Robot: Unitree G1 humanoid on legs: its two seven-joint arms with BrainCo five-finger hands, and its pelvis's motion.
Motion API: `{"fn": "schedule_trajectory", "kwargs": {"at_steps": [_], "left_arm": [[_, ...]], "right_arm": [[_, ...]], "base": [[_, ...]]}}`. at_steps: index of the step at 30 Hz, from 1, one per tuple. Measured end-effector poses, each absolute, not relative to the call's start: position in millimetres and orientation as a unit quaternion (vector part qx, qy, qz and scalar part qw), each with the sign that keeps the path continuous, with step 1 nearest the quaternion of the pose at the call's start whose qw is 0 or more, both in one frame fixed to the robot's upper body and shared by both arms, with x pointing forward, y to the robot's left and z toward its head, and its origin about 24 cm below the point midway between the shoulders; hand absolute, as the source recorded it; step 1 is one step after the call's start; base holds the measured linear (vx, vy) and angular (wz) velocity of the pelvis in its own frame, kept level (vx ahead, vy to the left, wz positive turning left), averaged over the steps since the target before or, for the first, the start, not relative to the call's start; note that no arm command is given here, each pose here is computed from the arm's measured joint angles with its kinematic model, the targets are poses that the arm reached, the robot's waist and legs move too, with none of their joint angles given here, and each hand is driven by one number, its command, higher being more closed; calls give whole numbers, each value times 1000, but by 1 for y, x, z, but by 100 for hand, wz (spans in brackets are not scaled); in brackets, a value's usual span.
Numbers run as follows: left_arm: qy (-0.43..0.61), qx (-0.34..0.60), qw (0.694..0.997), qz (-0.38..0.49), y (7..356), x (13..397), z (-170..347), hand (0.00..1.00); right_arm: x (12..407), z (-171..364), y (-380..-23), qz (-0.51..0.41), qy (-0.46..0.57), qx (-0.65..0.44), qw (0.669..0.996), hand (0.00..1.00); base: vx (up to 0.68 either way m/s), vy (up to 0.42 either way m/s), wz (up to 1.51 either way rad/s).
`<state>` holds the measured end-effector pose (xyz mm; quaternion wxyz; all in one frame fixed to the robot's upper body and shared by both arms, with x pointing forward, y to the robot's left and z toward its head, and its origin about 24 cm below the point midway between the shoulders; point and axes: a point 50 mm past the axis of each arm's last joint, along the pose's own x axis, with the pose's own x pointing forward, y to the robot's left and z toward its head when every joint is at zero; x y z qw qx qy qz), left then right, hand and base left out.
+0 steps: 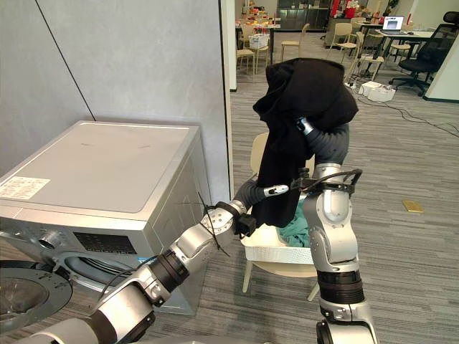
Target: Pick up the laundry basket with both hands and put the clothes into the washing machine.
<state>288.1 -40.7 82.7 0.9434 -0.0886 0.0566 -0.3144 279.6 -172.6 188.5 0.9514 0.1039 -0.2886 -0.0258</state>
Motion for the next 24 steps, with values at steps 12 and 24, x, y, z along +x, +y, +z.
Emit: {"fn": "schedule_trajectory", "kwargs": {"at_steps": [12, 24], "left_arm": [[38, -110, 940, -319, -64, 297, 115, 0], [15, -150, 936, -318, -64, 298, 135, 0]], "right_arm": [[280, 183, -147, 23, -275, 138, 951, 100], [273, 185, -149, 21, -293, 152, 944, 100]], "base": [[-12, 4, -5], [0, 6, -6]]}}
